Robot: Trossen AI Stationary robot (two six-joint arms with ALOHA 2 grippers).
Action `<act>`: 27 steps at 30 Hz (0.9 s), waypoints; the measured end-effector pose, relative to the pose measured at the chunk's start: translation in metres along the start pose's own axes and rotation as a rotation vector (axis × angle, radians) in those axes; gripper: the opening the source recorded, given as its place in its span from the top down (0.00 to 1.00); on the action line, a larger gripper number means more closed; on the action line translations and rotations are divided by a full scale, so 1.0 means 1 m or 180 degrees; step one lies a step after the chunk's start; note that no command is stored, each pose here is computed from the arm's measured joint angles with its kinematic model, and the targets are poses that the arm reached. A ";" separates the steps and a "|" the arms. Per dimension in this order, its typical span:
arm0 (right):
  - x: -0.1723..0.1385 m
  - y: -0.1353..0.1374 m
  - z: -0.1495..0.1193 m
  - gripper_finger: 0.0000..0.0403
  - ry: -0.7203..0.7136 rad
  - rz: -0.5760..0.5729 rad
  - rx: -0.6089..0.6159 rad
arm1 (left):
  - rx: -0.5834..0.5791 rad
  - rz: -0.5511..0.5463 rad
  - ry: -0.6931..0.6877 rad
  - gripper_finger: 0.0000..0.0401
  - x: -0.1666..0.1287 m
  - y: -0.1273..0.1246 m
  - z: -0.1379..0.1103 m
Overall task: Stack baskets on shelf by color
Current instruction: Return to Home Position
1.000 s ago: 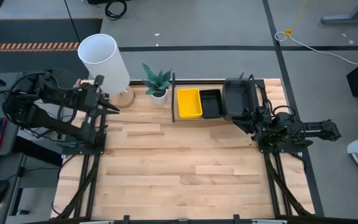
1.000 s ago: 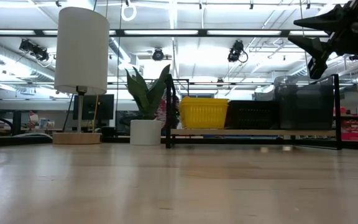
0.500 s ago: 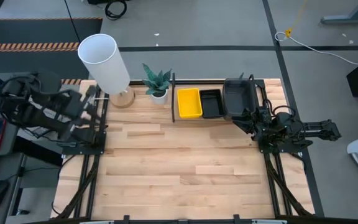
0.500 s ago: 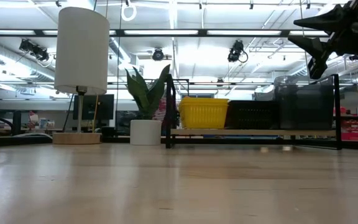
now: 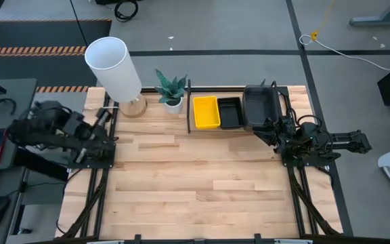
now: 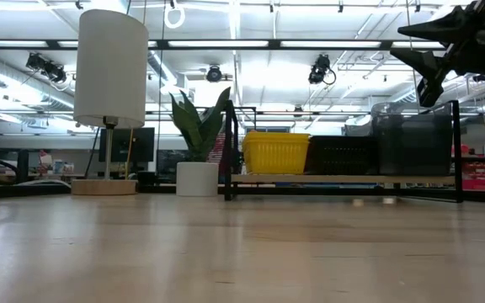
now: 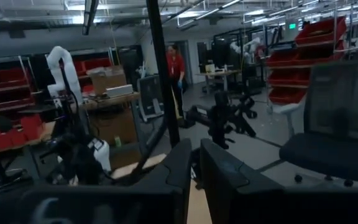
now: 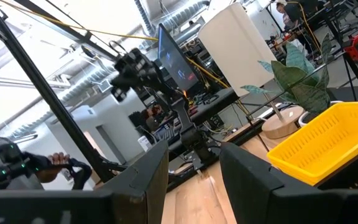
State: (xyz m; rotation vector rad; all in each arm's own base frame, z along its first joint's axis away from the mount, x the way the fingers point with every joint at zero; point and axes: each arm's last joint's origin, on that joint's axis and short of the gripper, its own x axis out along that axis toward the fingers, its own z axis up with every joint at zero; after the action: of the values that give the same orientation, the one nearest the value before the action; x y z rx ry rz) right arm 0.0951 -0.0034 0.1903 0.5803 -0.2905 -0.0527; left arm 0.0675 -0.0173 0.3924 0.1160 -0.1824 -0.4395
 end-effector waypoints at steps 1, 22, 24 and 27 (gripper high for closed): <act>0.000 0.000 0.000 0.63 0.0000 0.0001 -0.0001 | 0.0003 0.0000 -0.0009 0.89 -0.001 -0.001 -0.010; 0.000 0.000 0.000 0.63 0.0000 0.0000 0.0000 | 0.0120 0.0043 -0.0409 0.90 -0.023 -0.021 -0.131; 0.000 0.000 0.000 0.63 -0.0001 -0.0001 0.0000 | 0.0130 0.0043 -0.0446 0.91 -0.021 -0.021 -0.139; 0.000 0.000 0.000 0.63 -0.0001 -0.0001 0.0000 | 0.0128 0.0043 -0.0422 0.92 -0.017 -0.021 -0.149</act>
State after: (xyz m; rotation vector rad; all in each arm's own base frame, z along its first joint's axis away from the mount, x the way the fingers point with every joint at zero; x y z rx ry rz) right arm 0.0951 -0.0034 0.1903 0.5803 -0.2907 -0.0530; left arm 0.0733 -0.0180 0.2407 0.1251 -0.3223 -0.4304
